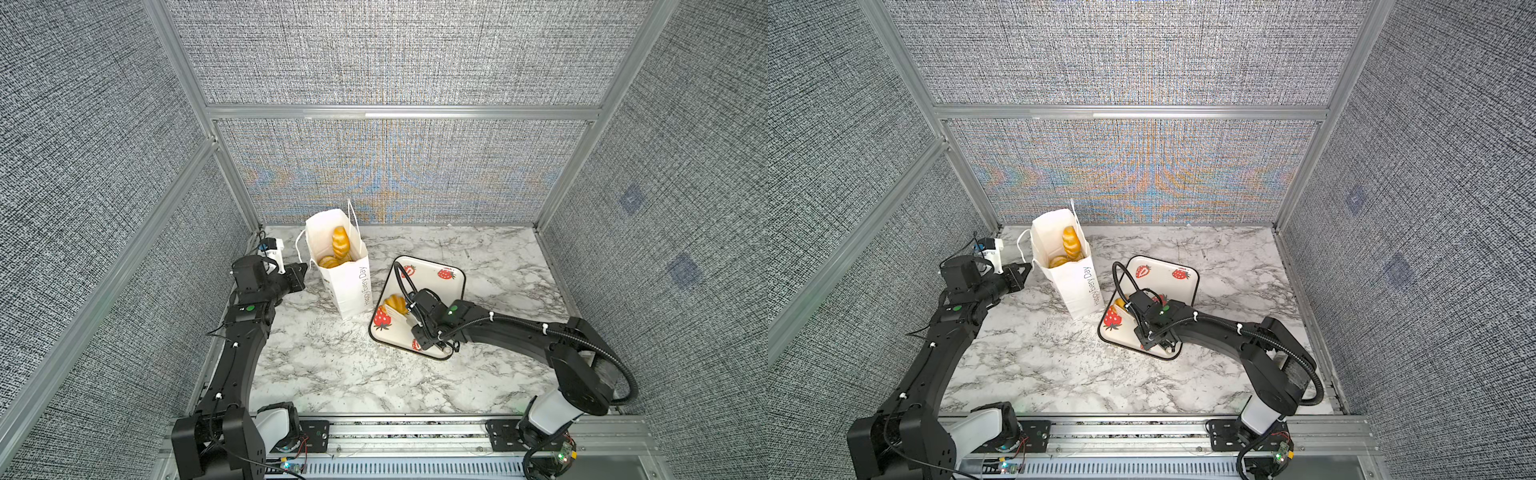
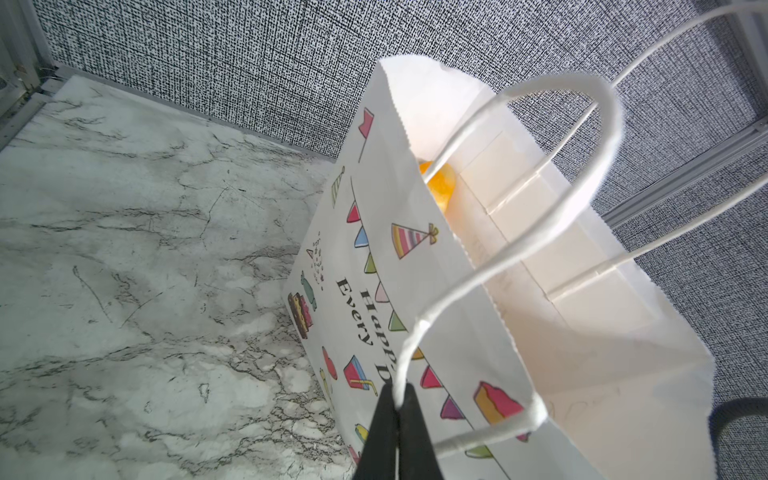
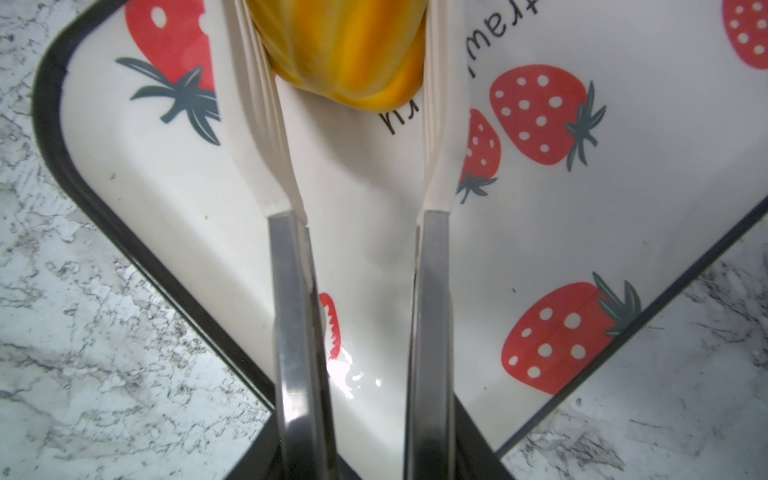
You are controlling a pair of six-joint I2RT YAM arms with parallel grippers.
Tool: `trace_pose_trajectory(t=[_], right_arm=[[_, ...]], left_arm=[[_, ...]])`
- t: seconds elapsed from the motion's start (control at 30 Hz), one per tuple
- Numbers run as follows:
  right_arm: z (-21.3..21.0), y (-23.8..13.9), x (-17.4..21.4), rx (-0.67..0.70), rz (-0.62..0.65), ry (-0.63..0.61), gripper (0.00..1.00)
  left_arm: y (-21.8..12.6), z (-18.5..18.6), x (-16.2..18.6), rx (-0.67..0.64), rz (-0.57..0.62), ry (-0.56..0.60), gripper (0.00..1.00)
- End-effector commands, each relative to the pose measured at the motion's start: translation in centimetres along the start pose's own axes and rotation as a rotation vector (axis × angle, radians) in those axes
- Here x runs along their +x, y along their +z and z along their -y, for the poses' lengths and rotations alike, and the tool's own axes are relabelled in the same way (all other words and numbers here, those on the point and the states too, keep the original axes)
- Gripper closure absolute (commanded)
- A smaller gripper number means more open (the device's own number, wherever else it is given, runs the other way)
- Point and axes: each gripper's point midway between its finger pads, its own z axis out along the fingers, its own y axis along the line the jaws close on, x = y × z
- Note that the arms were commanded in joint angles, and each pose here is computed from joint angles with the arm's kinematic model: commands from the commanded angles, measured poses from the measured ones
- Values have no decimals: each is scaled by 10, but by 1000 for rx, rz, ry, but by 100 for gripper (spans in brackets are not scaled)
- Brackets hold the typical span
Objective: Place the fake bread into the paper bag
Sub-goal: 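Lower the open tongs around the yellow striped roll on the tray, then squeeze the tongs shut on the striped roll and lift it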
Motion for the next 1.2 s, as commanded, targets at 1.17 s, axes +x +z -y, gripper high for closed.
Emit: trace_pose_trajectory(t=[1.17], right_arm=[[14,-190,-82,-8,596,106,65]], left_arm=[[1,1,0,10,-2,1,100]])
